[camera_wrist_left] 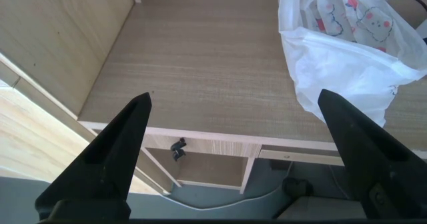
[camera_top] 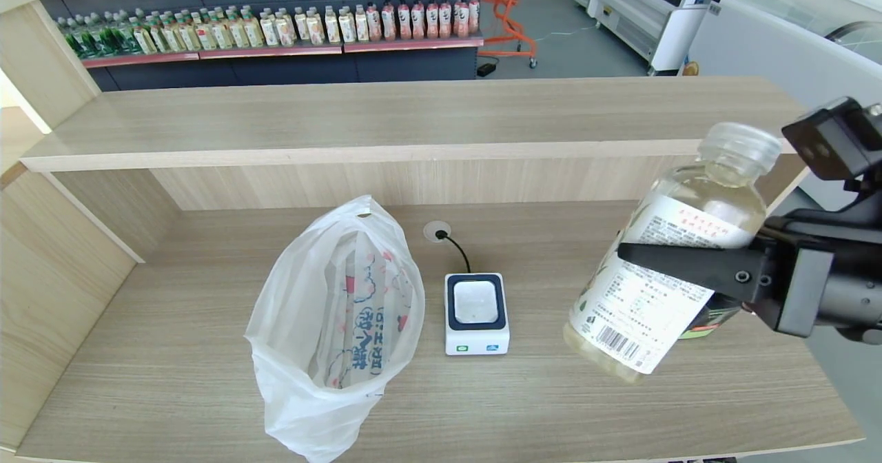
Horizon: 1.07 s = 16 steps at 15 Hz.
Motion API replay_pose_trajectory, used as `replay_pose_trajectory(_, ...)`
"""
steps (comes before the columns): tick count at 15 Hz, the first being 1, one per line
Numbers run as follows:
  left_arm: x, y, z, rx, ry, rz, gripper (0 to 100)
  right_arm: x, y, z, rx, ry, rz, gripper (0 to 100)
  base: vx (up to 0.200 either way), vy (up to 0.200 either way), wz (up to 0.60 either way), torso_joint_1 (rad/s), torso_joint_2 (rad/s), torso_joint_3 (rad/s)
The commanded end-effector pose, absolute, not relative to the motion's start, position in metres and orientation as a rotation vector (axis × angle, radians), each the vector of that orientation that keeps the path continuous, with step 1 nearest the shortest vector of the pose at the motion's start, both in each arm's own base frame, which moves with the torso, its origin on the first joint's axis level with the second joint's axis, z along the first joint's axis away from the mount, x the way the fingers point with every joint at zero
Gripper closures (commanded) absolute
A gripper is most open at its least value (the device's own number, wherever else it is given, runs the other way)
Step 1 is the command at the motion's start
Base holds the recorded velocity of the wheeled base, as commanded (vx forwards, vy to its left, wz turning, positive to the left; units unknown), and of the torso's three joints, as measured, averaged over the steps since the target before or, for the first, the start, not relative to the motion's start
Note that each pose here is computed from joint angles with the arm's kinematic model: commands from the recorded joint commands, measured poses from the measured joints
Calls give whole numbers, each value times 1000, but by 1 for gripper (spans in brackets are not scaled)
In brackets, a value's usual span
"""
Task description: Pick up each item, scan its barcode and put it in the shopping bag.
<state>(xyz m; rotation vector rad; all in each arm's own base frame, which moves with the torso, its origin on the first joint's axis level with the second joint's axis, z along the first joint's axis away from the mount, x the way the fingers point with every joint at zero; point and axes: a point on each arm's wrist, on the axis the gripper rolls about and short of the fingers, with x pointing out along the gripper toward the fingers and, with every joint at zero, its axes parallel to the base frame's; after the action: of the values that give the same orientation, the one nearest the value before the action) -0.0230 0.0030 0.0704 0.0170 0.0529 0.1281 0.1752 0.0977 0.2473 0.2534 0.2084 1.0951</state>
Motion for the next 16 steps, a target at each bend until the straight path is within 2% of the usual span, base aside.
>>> replay_pose_trajectory(1,-23,3,70,17,53,128,0,162,98,265,266,153,1160,100,0,0,0,0,0,0)
replay_pose_trajectory(8,-23,3,70,17,53,128,0,168,110,263,278,204,1257,100,0,0,0,0,0,0)
replay_pose_trajectory(16,-23,3,70,17,53,128,0,168,118,259,274,226,1289,100,0,0,0,0,0,0)
